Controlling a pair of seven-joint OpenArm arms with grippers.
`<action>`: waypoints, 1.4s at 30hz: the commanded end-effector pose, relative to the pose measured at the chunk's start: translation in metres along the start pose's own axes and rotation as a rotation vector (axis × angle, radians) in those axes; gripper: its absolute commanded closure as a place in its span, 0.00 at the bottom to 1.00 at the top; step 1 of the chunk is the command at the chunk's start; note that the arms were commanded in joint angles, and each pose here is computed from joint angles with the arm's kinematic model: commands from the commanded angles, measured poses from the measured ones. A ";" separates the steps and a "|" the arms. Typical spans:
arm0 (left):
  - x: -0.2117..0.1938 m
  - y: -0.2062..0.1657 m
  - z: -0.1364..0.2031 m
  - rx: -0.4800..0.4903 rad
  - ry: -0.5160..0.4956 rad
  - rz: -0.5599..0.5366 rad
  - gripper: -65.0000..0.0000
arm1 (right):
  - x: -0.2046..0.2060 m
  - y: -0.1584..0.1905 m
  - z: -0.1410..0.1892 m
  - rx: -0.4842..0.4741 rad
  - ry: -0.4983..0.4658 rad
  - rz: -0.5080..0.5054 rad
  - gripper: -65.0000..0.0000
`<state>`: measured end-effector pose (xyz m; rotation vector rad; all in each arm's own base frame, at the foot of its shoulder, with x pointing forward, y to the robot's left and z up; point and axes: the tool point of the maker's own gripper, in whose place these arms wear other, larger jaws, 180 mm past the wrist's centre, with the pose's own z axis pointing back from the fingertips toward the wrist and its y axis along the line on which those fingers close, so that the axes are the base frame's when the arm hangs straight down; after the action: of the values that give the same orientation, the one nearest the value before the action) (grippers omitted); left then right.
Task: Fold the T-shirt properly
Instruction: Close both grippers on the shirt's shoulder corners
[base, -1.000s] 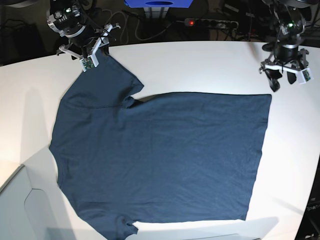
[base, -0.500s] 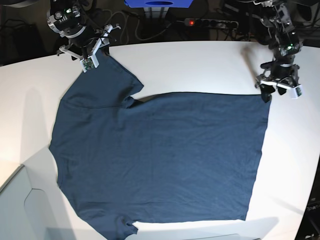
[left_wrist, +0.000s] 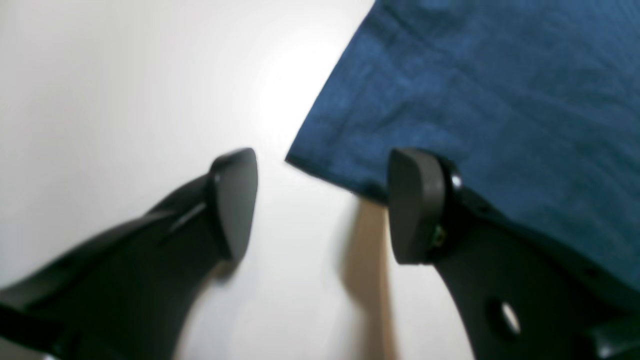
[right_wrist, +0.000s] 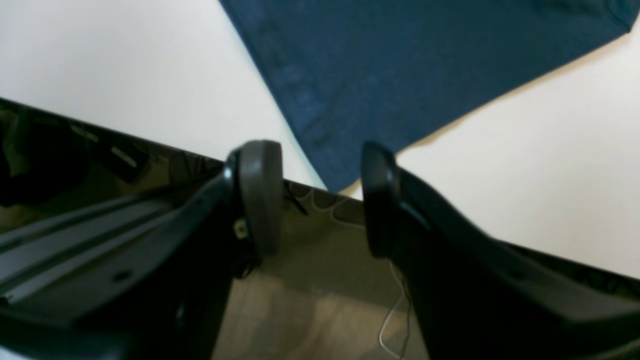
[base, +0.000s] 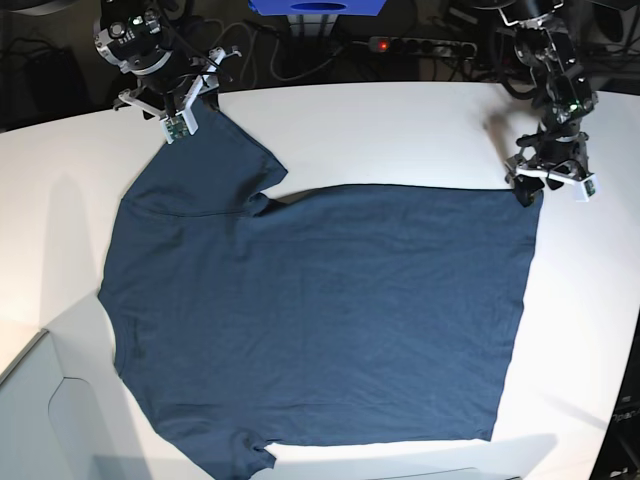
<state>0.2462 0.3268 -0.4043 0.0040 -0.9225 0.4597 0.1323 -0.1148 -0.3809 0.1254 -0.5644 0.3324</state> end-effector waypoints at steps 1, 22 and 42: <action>0.014 -0.001 -0.001 -0.007 -0.039 -0.006 0.40 | 0.007 0.001 0.002 0.006 -0.027 0.012 0.62; -0.012 -0.014 -0.018 -0.042 0.047 -0.078 1.00 | 0.009 0.000 0.002 0.003 -0.033 0.012 0.62; -0.012 -0.010 -0.014 -0.031 0.046 -0.089 1.00 | 0.011 -0.014 -0.021 -0.014 -0.020 0.000 0.60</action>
<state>0.2580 0.3115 -0.4194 -0.0132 -0.9052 0.3694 0.1522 -0.1218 -0.3984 0.1117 -0.5582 0.3179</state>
